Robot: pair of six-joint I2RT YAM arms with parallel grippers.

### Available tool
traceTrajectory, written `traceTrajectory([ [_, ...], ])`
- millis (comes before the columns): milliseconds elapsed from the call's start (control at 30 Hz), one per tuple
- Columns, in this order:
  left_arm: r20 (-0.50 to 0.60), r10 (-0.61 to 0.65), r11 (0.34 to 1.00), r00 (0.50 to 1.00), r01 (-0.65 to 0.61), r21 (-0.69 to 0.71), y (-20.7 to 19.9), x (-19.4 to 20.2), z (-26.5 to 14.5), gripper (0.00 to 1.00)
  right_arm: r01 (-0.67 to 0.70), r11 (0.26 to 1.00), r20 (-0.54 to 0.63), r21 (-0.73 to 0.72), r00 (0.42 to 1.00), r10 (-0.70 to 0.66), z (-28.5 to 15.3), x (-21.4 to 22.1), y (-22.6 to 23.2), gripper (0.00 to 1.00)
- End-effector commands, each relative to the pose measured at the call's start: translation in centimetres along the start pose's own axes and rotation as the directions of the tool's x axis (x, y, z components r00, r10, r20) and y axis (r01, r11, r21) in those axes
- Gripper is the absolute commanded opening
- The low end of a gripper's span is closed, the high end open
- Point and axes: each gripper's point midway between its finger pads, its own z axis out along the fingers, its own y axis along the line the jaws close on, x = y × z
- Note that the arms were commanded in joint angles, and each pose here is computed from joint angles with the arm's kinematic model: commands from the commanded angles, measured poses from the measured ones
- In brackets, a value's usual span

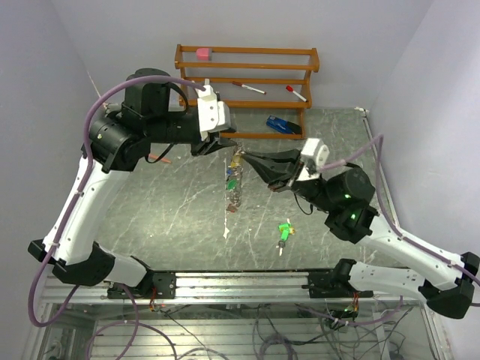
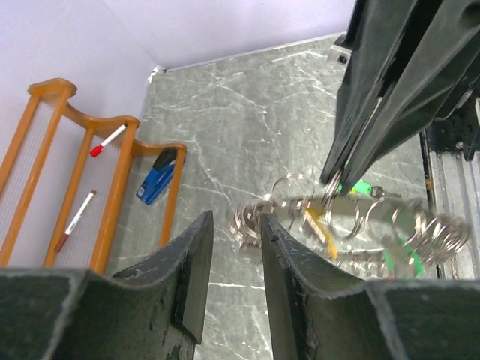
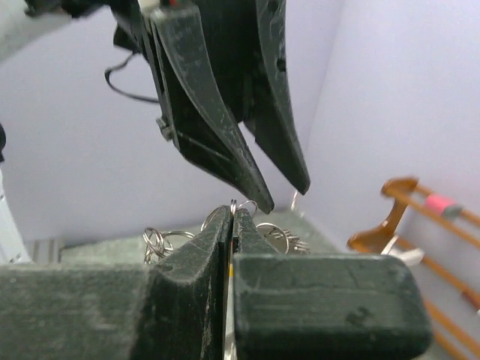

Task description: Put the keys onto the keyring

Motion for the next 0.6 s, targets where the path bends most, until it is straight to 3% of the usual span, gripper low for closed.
traceTrajectory([
  [0, 0.065, 0.032, 0.993, 0.997, -0.024, -0.117, 2.0, -2.8, -1.4, 0.43, 0.096, 0.991, 0.315, 0.098, 0.941, -0.122, -1.6, -7.9, -1.5, 0.0],
  [167, 0.134, 0.03, 0.987, 0.991, -0.008, -0.163, 2.8, -4.4, -1.7, 0.48, 0.099, 0.98, 0.46, 0.17, 0.872, -0.168, -3.0, -10.0, -2.2, 0.0],
  [367, 0.207, -0.007, 0.998, 0.978, 0.02, -0.061, 1.4, -5.3, -0.7, 0.63, 0.079, 0.974, 0.551, 0.214, 0.813, -0.188, -3.6, -11.1, -2.7, 0.0],
  [567, 0.229, -0.05, 0.999, 0.972, 0.047, 0.018, 0.3, -4.9, 0.2, 0.76, 0.06, 0.975, 0.572, 0.214, 0.802, -0.175, -3.5, -11.7, -2.8, 0.0],
])
